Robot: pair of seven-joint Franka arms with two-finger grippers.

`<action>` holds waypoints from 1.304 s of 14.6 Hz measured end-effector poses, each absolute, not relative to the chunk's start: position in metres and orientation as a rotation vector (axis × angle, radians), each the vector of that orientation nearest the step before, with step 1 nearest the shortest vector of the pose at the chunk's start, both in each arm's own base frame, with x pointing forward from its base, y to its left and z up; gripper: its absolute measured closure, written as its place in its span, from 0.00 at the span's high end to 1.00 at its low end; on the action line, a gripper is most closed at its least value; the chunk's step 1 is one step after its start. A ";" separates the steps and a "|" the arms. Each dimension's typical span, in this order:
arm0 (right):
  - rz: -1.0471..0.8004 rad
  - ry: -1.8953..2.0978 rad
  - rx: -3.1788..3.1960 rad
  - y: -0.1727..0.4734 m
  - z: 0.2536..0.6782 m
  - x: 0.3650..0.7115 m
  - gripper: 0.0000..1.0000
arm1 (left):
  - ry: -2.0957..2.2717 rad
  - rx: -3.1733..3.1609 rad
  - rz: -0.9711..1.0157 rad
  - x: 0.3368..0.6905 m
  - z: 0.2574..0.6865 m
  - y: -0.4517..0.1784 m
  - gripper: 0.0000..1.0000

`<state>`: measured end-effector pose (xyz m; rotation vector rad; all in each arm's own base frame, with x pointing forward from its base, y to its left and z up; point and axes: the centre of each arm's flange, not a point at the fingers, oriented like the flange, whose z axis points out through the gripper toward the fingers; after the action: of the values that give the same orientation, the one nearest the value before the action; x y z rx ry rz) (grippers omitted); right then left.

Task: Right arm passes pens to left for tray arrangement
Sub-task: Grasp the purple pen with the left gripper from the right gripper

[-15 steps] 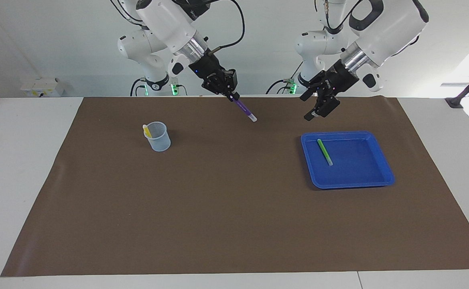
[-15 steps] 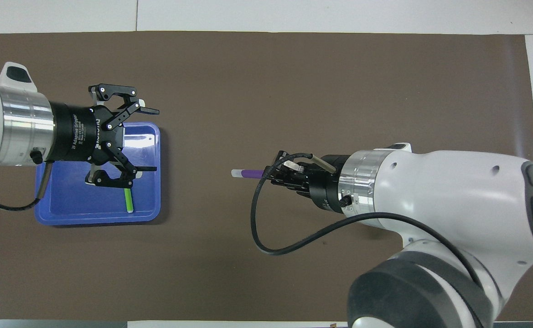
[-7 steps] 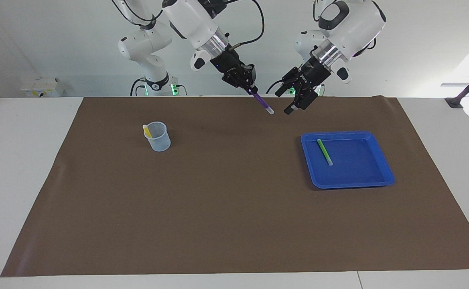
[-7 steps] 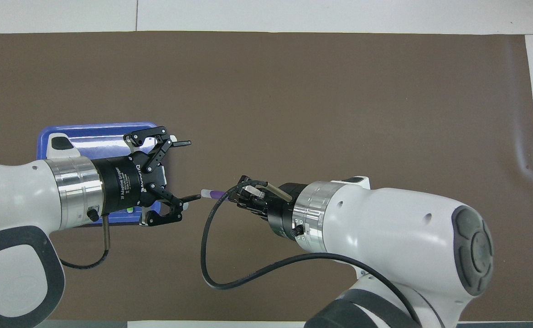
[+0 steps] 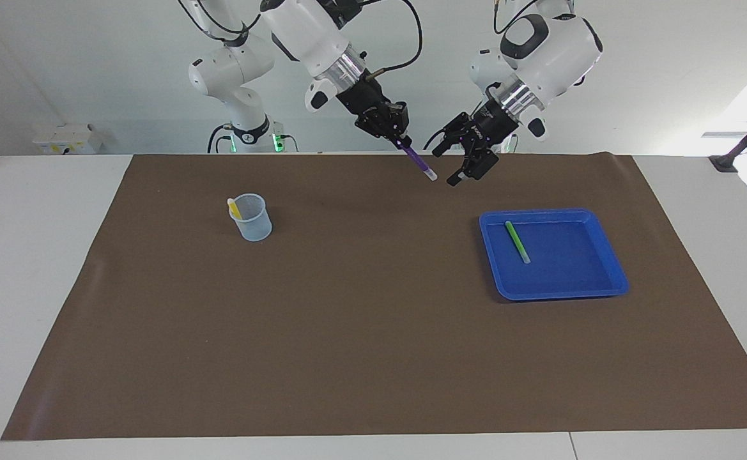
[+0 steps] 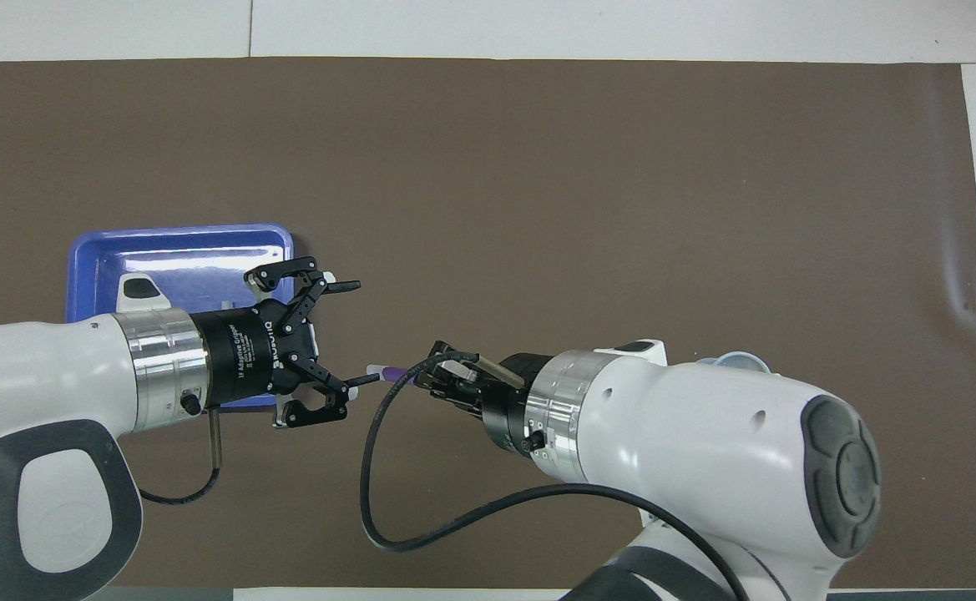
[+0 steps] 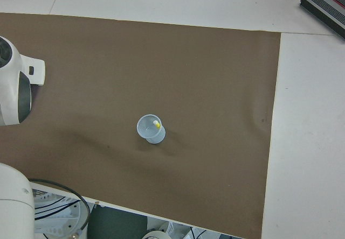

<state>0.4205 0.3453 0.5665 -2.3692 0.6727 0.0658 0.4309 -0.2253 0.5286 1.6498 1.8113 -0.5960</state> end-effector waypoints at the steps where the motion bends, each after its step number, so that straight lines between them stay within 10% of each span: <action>1: 0.067 0.672 -2.371 0.345 0.566 0.419 0.17 | 1.808 1.660 -0.605 0.428 0.526 -0.230 1.00; 14: 0.070 0.672 -2.375 0.343 0.563 0.417 0.17 | 1.780 1.746 -0.653 0.392 0.512 -0.254 0.94; 19: 0.073 0.674 -2.377 0.343 0.561 0.417 0.17 | 1.778 1.744 -0.650 0.391 0.513 -0.253 0.77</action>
<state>0.4167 0.3428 0.5614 -2.3774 0.6741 0.0726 0.3911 -0.2534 0.5131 1.7439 1.7782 -0.6504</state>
